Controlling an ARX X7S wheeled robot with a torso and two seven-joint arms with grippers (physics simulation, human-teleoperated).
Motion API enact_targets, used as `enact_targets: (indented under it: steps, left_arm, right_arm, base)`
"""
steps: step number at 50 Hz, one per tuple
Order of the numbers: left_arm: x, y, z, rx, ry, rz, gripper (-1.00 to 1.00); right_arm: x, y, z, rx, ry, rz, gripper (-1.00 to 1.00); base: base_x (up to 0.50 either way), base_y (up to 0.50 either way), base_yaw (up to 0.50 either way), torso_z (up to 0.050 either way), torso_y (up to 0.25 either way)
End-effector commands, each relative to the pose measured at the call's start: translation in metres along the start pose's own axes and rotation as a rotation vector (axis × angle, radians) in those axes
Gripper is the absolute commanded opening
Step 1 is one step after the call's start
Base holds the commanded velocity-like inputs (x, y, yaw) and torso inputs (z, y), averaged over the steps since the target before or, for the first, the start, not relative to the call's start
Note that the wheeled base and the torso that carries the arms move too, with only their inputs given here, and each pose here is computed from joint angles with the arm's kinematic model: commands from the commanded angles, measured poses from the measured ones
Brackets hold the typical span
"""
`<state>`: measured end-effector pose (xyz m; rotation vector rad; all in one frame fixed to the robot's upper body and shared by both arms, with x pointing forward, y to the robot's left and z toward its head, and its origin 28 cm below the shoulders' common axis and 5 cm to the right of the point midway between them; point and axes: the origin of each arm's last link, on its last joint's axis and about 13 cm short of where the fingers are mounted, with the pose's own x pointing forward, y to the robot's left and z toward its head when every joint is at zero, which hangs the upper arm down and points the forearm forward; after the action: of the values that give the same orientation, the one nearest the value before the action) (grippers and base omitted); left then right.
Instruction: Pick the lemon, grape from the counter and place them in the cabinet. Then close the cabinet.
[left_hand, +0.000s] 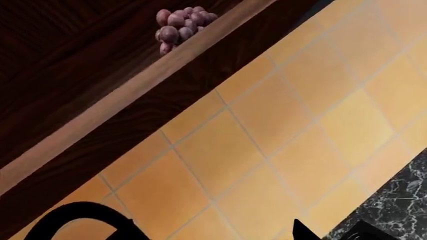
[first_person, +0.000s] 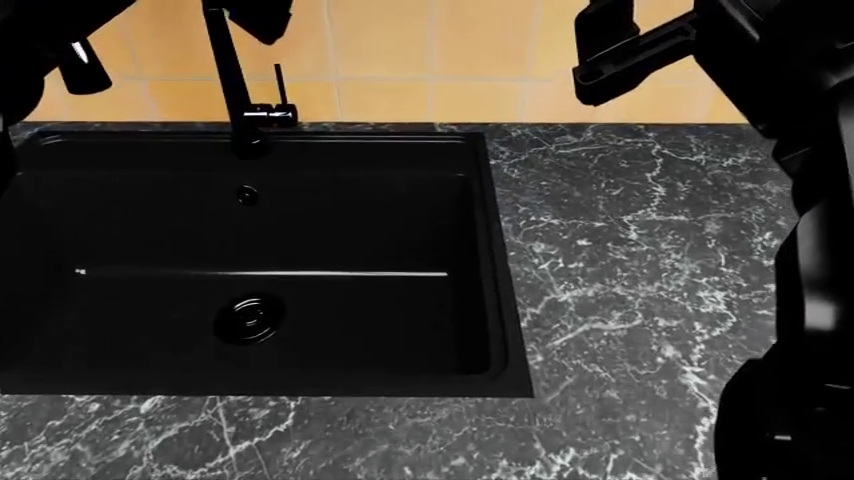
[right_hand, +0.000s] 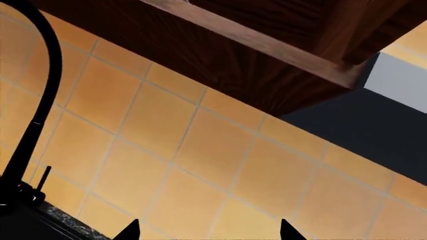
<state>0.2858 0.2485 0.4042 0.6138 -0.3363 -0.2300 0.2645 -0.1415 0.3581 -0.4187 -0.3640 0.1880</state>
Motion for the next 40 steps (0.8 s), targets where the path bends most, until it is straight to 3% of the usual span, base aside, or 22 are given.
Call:
enact_targets:
  steps: [1, 14, 40]
  left_arm:
    - [-0.002, 0.001, 0.002, 0.022, 0.002, -0.029, 1.00]
    - [-0.013, 0.005, 0.004, 0.048, 0.017, -0.236, 1.00]
    - [-0.016, 0.012, 0.002, 0.040, 0.027, -0.225, 1.00]
  right_arm:
    - [0.000, -0.002, 0.006, -0.012, -0.001, 0.014, 1.00]
    - [0.003, -0.003, 0.009, -0.014, -0.013, 0.006, 1.00]
    - [0.004, -0.004, 0.016, -0.052, -0.022, 0.024, 1.00]
  base:
    - [0.00, 0.00, 0.00, 0.000, 0.000]
    - [0.00, 0.00, 0.00, 0.000, 0.000]
    - [0.06, -0.08, 0.00, 0.000, 0.000]
